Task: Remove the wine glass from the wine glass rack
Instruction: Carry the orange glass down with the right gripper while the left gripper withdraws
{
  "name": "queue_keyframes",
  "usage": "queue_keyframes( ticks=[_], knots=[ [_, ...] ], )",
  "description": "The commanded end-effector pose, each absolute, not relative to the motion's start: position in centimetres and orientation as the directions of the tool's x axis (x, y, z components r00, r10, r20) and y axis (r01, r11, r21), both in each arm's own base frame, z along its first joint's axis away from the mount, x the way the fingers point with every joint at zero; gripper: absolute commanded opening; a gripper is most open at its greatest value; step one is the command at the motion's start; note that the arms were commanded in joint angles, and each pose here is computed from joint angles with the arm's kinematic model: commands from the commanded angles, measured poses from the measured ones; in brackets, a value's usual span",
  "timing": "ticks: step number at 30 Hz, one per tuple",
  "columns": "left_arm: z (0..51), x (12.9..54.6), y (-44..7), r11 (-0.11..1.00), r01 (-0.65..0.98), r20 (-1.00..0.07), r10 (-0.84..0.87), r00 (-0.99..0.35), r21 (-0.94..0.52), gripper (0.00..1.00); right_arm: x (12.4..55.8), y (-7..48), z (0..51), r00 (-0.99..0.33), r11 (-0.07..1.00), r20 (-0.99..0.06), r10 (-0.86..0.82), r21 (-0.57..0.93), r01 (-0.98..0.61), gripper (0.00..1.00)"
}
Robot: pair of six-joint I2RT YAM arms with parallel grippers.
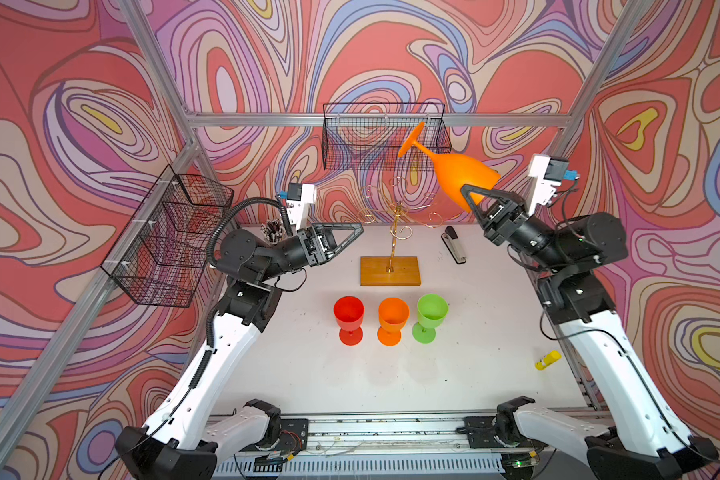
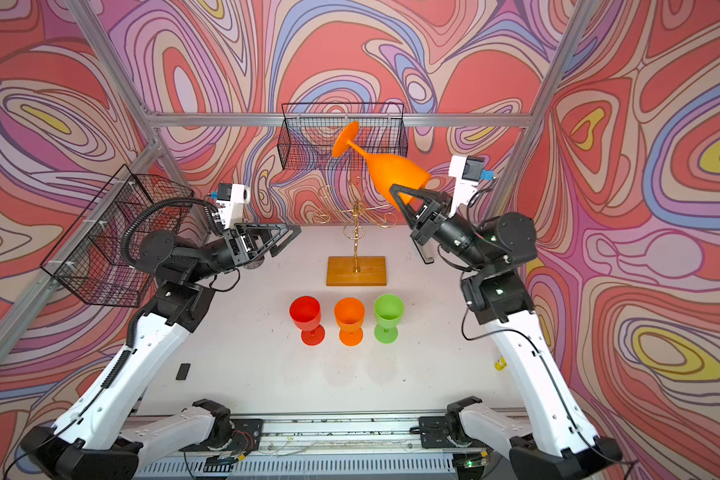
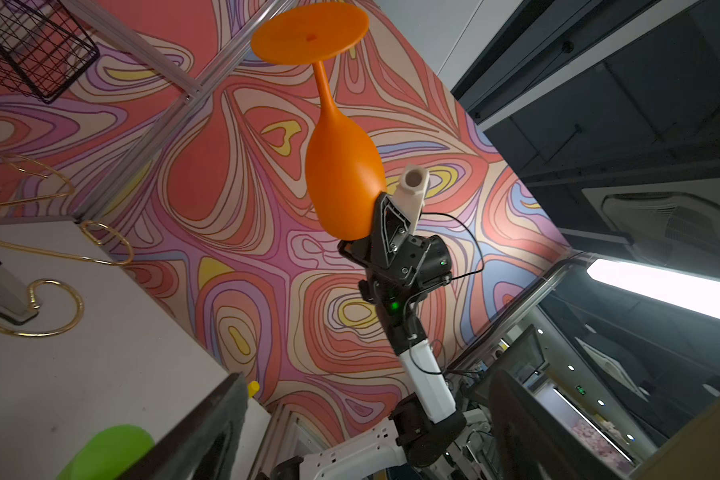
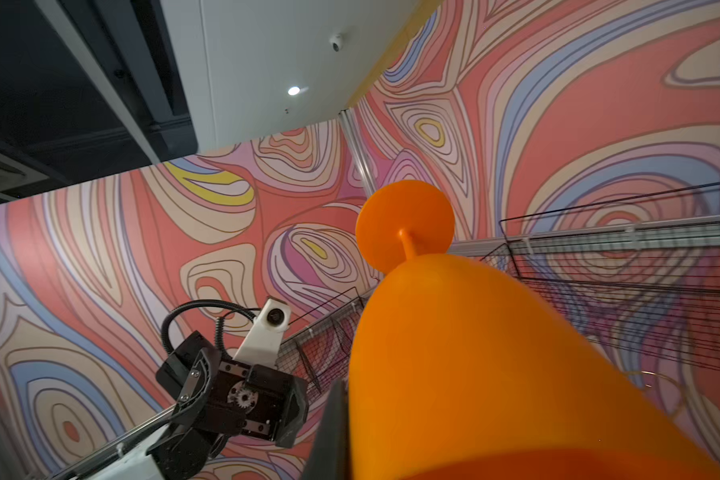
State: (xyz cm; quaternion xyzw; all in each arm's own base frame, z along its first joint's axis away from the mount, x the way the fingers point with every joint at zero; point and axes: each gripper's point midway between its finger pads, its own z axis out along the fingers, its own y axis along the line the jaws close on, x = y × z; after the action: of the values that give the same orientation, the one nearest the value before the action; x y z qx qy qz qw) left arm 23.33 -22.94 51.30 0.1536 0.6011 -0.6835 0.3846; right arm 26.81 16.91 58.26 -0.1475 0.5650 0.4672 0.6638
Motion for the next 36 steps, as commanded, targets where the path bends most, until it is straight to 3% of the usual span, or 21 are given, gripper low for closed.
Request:
queue_keyframes(
  ticks=[1, 6, 11, 14, 23, 31, 36],
  knots=[
    [49.1, 23.6, -22.5, 0.174, 0.730, -0.743, -0.289, -0.604, -0.661, 0.90, 30.1, 12.9, 50.9, -0.207, 0.818, -0.940, 0.270, 0.338, -0.465, 0.00],
    [48.6, 23.6, -22.2, 0.220, 0.728, -0.757, -0.281, -0.589, -0.649, 0.90, 29.9, 7.4, 48.6, -0.263, 0.949, -0.937, 0.229, 0.275, -0.153, 0.00],
    [48.5, 23.9, -22.4, 0.215, 0.723, -0.751, -0.282, -0.598, -0.656, 0.90, 30.7, 3.8, 45.2, -0.380, 0.988, -0.912, 0.156, 0.139, 0.073, 0.00],
    [48.3, 23.9, -22.3, 0.222, 0.719, -0.749, -0.285, -0.598, -0.658, 0.89, 31.7, 3.1, 42.3, -0.458, 0.989, -0.880, 0.123, 0.070, 0.131, 0.00],
    [48.6, 23.3, -21.9, 0.244, 0.725, -0.762, -0.289, -0.580, -0.644, 0.89, 34.8, 5.5, 30.2, -0.771, 0.998, -0.637, 0.002, -0.042, 0.037, 0.00],
    [48.6, 22.7, -21.7, 0.242, 0.732, -0.768, -0.285, -0.573, -0.636, 0.89, 36.1, 9.0, 23.6, -0.872, 0.995, -0.487, -0.043, 0.056, -0.080, 0.00],
    [48.5, 22.7, -21.8, 0.237, 0.728, -0.762, -0.285, -0.581, -0.644, 0.89, 36.7, 9.4, 20.4, -0.917, 0.995, -0.392, -0.067, 0.043, -0.091, 0.00]
  ],
)
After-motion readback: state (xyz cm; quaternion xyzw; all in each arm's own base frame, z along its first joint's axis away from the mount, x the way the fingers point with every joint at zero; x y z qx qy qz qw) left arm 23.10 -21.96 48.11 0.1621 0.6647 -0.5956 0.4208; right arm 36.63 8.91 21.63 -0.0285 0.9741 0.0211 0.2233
